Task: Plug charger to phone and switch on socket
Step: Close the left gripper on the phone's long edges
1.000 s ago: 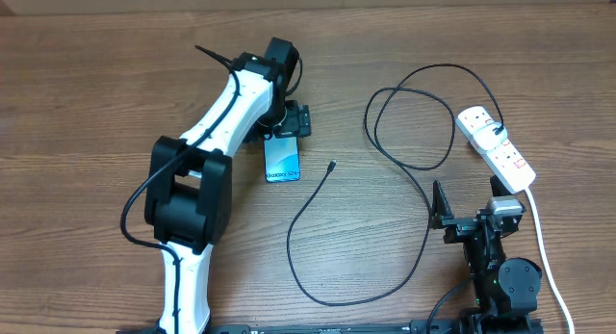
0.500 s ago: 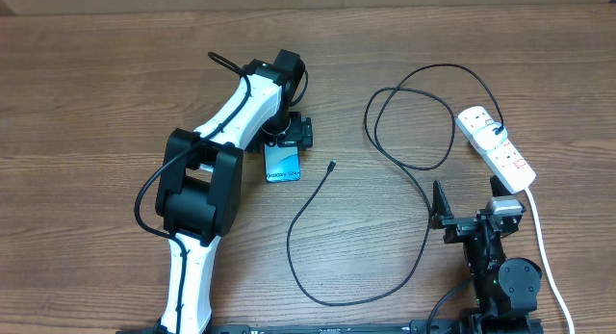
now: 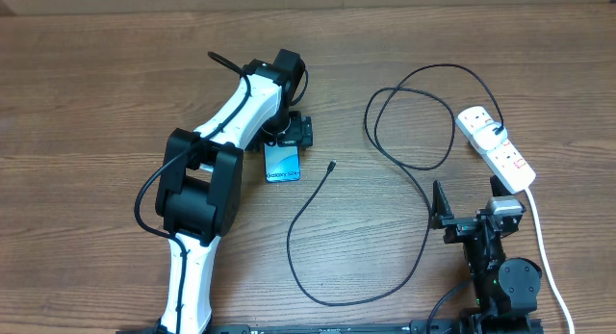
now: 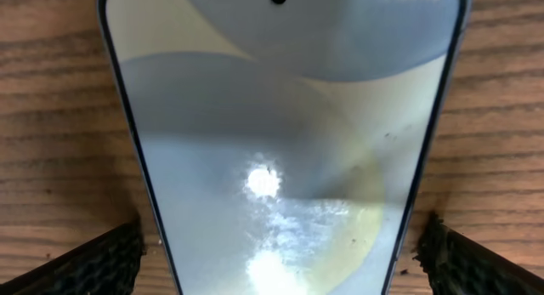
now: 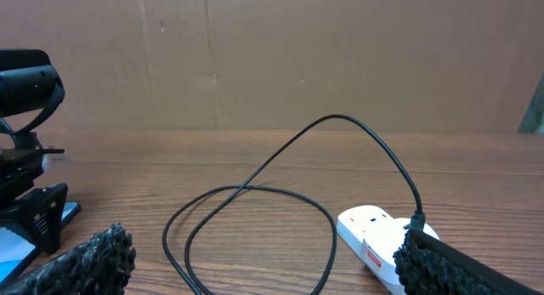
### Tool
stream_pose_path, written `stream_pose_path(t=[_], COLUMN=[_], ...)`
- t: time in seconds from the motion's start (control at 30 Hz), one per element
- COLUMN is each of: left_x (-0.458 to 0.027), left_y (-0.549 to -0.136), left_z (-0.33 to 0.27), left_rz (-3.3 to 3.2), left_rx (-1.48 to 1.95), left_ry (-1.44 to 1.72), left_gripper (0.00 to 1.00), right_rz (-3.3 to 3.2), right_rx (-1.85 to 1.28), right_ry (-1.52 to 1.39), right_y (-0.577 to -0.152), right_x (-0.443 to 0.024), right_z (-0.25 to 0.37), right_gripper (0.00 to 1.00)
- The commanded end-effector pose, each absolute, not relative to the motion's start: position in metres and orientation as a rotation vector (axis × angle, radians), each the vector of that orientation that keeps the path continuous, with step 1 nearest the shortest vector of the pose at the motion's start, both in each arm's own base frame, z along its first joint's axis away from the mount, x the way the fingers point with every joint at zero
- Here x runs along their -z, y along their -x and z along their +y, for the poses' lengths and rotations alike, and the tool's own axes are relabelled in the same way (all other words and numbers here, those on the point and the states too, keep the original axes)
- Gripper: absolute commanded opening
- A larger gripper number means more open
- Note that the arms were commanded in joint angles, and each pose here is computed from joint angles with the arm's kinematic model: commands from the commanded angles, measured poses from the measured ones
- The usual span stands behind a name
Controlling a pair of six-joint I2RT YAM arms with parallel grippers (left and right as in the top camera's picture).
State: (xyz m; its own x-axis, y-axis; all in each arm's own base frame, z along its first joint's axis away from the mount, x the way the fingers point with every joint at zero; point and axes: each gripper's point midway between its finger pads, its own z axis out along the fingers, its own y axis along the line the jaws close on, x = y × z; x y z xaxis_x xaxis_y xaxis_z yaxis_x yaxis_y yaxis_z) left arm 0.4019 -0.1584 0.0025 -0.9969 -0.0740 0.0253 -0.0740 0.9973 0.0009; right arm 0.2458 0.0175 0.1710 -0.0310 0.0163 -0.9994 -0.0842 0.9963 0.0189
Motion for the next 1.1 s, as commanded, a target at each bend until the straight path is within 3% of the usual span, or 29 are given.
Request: stream_pose_path(t=[0.0,0.4,0.63,0.73,1.07], left_x=[-0.0009,-0.001,-0.0008,-0.0008,-0.0008], left_y=[-0.4051,-0.4026,-0.4036,-0.4032,-0.4033], left_z=[-0.1528,-0.1519,-0.1523,-0.1521,-0.1521], left_rz=[-3.116,-3.105,-3.11,-3.108,-3.109], left_rx=[0.035,0.041,0.039,0.04,0.04], left_ry=[-0.118,-0.118,-0.118,-0.118,-0.118], left_gripper=[1.0,0.96,0.86,0.76,0.77], right_rz=[1.595,1.595,1.595,1.595,1.595], right_rx=[-0.08,-0.08,-0.08,-0.08,-0.08], right_ry=[0.054,0.054,0.054,0.054,0.054], right_y=[-0.2458,-0.2458,-0.2458,-0.2458,-0.2458], right_x=[-0.1695,-0.1695,-0.1695,-0.1695,-0.1695], right_z=[0.0179,0.0179,0.0179,0.0179,0.0179], right_gripper=[1.0,1.0,1.0,1.0,1.0])
